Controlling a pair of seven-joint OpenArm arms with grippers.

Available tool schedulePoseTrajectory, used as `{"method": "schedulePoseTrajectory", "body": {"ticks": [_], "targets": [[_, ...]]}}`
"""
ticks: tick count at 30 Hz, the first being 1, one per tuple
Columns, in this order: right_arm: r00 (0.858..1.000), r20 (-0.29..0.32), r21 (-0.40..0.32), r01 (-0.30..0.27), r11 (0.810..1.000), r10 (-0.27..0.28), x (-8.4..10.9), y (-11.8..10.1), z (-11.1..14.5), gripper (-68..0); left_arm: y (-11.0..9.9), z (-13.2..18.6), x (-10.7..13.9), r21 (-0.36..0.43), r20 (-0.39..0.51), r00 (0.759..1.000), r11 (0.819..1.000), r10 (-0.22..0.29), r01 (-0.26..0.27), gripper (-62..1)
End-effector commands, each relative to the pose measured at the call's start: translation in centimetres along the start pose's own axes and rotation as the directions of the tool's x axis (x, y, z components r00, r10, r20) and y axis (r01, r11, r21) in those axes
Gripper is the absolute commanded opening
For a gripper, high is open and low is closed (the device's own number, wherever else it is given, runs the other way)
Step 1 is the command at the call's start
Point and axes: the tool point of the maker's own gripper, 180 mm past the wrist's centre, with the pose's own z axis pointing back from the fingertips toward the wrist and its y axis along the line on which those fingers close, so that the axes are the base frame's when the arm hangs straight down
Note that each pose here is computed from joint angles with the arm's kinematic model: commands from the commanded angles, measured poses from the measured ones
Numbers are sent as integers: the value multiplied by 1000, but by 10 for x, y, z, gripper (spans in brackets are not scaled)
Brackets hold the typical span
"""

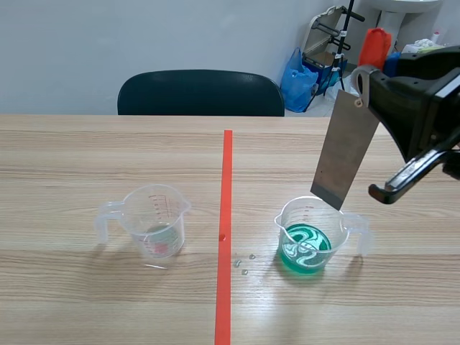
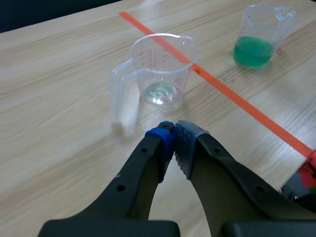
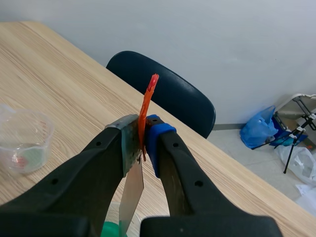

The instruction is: Do the redox reaction experiment

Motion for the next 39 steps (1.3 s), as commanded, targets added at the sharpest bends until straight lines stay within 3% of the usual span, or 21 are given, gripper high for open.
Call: {"method": "schedulePoseTrajectory", "body": {"ticks": [1,4,10,14,17,26,39], "targets": [[999,37,-6,-16,1000,16,12,-3,0,-662,-8,12,0,34,26,999,999,24,-25,-582],[999,37,-6,-16,1000,16,12,-3,0,-662,-15,43,-2,77,3,1000,997,0,0,-554],[999,38,-6,-16,1000,16,12,-3,0,-662,-25,78,-13,142,-86,996,989,-33,45,-236],[999,38,-7,-16,1000,16,12,-3,0,-662,-22,86,-13,216,-80,997,976,-20,36,-73],[999,38,-7,-15,1000,16,12,-3,0,-662,-23,89,-16,241,-83,997,970,-5,25,12],[999,38,-7,-15,1000,16,12,-3,0,-662,-21,96,-22,279,-96,995,960,18,10,14],[999,38,-7,-16,1000,16,12,-3,0,-662,-21,96,-22,279,-96,995,960,18,10,14]]}}
